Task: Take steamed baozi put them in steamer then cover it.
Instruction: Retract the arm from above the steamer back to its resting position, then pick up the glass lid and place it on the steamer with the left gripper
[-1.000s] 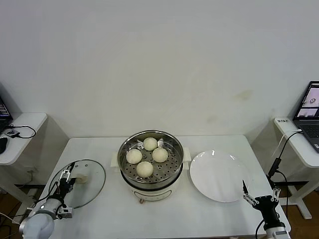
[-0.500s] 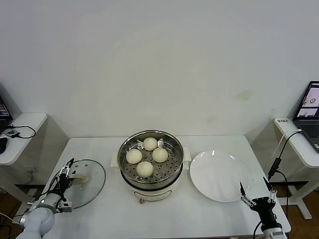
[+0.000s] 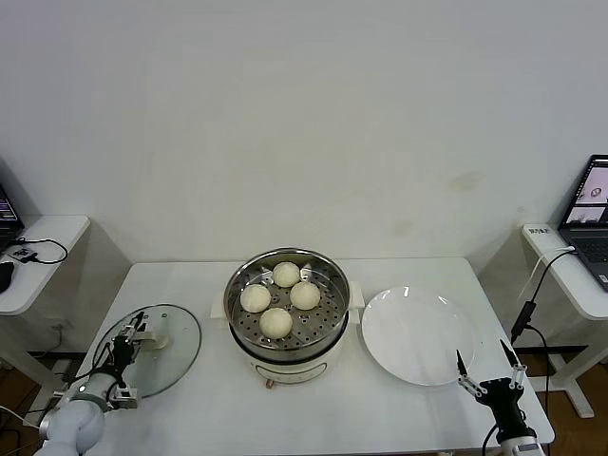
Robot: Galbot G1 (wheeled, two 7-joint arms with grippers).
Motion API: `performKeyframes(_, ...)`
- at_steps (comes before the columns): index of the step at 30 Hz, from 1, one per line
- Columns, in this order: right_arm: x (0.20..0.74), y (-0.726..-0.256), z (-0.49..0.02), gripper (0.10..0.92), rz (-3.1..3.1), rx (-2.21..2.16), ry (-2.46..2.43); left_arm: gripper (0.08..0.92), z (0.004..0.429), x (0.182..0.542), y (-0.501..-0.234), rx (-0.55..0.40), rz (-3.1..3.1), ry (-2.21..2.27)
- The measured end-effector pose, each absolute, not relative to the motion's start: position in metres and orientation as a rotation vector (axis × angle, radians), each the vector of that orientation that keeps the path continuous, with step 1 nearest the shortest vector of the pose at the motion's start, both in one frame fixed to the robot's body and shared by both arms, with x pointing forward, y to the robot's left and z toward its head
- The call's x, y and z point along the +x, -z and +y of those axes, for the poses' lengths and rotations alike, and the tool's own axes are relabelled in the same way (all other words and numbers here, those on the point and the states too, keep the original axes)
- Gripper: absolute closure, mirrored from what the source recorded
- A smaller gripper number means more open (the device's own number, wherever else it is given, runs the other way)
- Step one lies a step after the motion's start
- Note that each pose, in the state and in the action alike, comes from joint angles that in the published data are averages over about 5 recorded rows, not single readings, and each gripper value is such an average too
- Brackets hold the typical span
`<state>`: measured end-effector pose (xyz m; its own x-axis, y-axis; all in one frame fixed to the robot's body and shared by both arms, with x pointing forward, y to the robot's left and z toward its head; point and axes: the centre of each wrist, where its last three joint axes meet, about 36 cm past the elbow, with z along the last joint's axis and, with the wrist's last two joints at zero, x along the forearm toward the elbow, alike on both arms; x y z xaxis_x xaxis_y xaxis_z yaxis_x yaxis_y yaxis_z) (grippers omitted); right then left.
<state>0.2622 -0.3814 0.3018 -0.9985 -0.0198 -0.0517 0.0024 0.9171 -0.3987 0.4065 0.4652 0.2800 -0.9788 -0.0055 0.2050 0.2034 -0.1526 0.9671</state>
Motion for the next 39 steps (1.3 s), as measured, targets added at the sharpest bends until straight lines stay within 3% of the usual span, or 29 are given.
performKeyframes(10,0.261,-0.300,-0.378,0.200,3.020,-0.034,0.632,0.842,0.465,0.398,-0.301,-0.192,-1.973,2.282)
performKeyframes(18,0.262,-0.297,-0.372,0.200,3.017,-0.048,0.625,0.856,0.460,0.387,-0.339,-0.070,-2.006,2.291)
performKeyframes(29,0.258,-0.294,-0.367,0.200,3.017,-0.068,0.628,0.856,0.431,0.374,-0.419,0.143,-2.118,2.231)
performKeyframes(33,0.256,-0.296,-0.365,0.200,3.013,-0.065,0.638,0.856,0.408,0.373,-0.448,0.161,-2.211,2.184)
performKeyframes(39,0.251,-0.301,-0.359,0.200,2.998,-0.058,0.667,0.856,0.365,0.372,-0.478,0.104,-2.336,2.131)
